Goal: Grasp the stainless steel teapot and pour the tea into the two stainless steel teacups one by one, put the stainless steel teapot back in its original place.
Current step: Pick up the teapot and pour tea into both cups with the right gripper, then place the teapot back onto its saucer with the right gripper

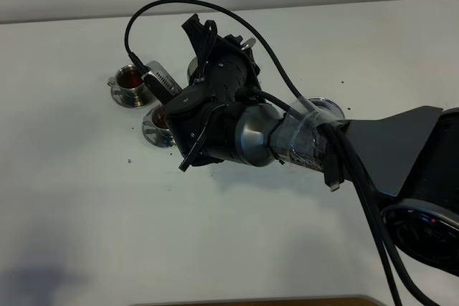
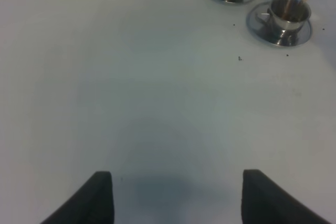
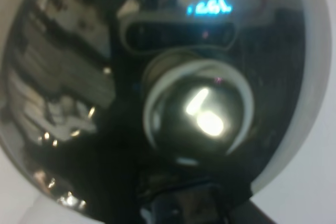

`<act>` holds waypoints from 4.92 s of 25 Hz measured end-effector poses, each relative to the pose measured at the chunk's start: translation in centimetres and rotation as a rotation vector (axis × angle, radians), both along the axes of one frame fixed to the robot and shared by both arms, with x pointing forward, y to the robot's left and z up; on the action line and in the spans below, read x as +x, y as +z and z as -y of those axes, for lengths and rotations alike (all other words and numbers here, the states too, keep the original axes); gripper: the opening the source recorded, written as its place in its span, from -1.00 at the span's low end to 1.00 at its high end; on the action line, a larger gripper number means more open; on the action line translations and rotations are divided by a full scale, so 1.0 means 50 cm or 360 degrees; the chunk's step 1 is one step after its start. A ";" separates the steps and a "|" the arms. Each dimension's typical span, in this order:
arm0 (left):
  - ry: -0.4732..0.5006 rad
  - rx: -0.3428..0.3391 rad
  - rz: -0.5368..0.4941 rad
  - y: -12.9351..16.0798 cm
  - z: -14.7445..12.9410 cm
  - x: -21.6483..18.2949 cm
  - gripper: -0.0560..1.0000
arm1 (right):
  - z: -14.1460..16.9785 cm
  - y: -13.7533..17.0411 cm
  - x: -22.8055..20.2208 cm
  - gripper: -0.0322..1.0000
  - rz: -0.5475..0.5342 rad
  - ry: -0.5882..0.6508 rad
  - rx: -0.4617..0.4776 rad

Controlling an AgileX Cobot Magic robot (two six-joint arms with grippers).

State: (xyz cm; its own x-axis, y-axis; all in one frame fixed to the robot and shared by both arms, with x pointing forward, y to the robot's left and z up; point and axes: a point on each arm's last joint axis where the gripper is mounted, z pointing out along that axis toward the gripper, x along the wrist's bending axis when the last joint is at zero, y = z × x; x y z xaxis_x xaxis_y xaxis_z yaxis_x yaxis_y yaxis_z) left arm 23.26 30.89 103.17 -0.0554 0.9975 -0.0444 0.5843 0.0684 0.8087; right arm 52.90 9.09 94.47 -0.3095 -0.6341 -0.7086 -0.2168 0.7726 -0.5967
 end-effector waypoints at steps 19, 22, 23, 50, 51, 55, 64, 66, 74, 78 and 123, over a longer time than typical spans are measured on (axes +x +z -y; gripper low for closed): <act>0.0000 0.0000 0.0000 0.000 0.000 0.000 0.21 | 0.000 0.005 0.002 -0.57 0.0042 0.0008 -0.0028; 0.0000 0.0000 0.0000 0.000 0.000 0.000 0.21 | 0.000 0.005 0.002 -0.57 0.0042 0.0008 -0.0028; 0.0000 0.0000 0.0000 0.000 0.000 0.000 0.21 | 0.000 0.005 0.002 -0.57 0.0042 0.0008 -0.0028; 0.0002 -0.0002 0.0000 0.000 0.000 0.000 0.21 | -0.003 0.004 0.001 -0.57 0.0035 0.0032 -0.0020; 0.0002 -0.0002 0.0000 0.000 0.000 0.000 0.21 | -0.003 0.004 0.001 -0.57 0.0035 0.0032 -0.0021; 0.0002 -0.0002 0.0000 0.000 0.000 0.000 0.21 | -0.003 0.004 0.001 -0.57 0.0035 0.0032 -0.0021; 0.0002 -0.0002 0.0000 0.000 0.000 0.000 0.21 | -0.003 0.004 0.001 -0.57 0.0035 0.0036 -0.0020; 0.0002 -0.0002 0.0000 0.000 0.000 0.000 0.21 | -0.004 0.003 0.000 -0.57 0.0028 0.0039 -0.0015; 0.0002 -0.0002 0.0000 0.000 0.000 0.000 0.21 | 0.001 -0.010 -0.006 -0.57 -0.0093 -0.0091 0.0171; 0.0000 0.0000 0.0000 0.000 0.000 0.000 0.21 | 0.005 -0.018 -0.012 -0.57 -0.0194 -0.0183 0.0269; 0.0002 -0.0002 0.0000 0.000 0.000 0.000 0.21 | 0.070 0.054 -0.051 -0.57 -0.1363 -0.1007 0.1136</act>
State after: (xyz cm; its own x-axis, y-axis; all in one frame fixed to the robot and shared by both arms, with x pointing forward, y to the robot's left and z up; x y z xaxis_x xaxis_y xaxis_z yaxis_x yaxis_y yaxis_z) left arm 23.26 30.89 103.17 -0.0564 0.9974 -0.0458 0.5842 0.0702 0.8086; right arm 50.34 5.59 97.16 -0.9400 0.2265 -0.2551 0.1965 0.9708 0.1376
